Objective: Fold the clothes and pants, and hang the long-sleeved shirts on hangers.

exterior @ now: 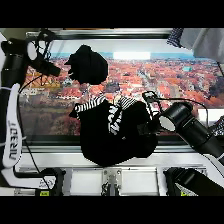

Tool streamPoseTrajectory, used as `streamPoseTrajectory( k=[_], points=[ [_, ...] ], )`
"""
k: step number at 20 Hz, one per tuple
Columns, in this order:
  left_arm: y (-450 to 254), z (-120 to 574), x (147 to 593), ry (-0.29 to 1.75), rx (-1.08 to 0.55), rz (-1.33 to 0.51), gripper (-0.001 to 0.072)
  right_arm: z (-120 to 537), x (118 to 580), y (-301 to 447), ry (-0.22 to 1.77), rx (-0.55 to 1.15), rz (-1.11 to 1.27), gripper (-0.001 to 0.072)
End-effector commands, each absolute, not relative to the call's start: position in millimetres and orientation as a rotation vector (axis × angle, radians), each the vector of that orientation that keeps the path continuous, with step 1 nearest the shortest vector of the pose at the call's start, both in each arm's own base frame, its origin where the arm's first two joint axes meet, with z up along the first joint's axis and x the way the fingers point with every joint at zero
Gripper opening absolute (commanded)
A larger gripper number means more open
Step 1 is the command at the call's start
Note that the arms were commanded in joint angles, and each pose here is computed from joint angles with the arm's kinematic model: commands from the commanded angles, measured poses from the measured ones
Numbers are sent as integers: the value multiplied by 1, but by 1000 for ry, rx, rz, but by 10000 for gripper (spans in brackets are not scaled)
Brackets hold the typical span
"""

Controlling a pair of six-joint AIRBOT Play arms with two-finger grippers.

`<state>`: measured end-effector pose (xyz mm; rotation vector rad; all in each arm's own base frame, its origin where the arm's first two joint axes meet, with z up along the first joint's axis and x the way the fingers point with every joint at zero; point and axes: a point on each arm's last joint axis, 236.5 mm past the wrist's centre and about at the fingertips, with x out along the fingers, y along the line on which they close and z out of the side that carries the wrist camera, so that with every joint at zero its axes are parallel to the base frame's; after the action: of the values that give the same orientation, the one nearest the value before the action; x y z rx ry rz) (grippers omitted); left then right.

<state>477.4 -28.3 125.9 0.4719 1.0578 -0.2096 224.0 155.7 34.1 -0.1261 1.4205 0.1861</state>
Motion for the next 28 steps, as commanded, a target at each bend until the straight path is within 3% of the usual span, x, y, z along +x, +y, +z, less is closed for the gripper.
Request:
streamPoseTrajectory(
  k=[1, 7, 11, 16, 23, 28],
  points=[
    [-126, 169, 398, 964, 546, -782, 13, 34, 224, 156, 1422, -127, 187, 21],
    [-72, 178, 335, 1176, 666, -694, 12, 34, 224, 156, 1422, -127, 187, 21],
    [-82, 174, 310, 1146, 735, -860, 11, 34, 224, 156, 1422, -127, 187, 21],
    [-71, 115, 230, 1222, 866, -1096, 11, 34, 224, 156, 1422, -127, 187, 21],
    [-73, 78, 147, 1225, 838, -1191, 11, 34, 224, 156, 1422, -127, 187, 21],
    [-71, 57, 118, 1254, 812, -1205, 11, 34, 224, 156, 1422, -127, 187, 21]
  ],
)
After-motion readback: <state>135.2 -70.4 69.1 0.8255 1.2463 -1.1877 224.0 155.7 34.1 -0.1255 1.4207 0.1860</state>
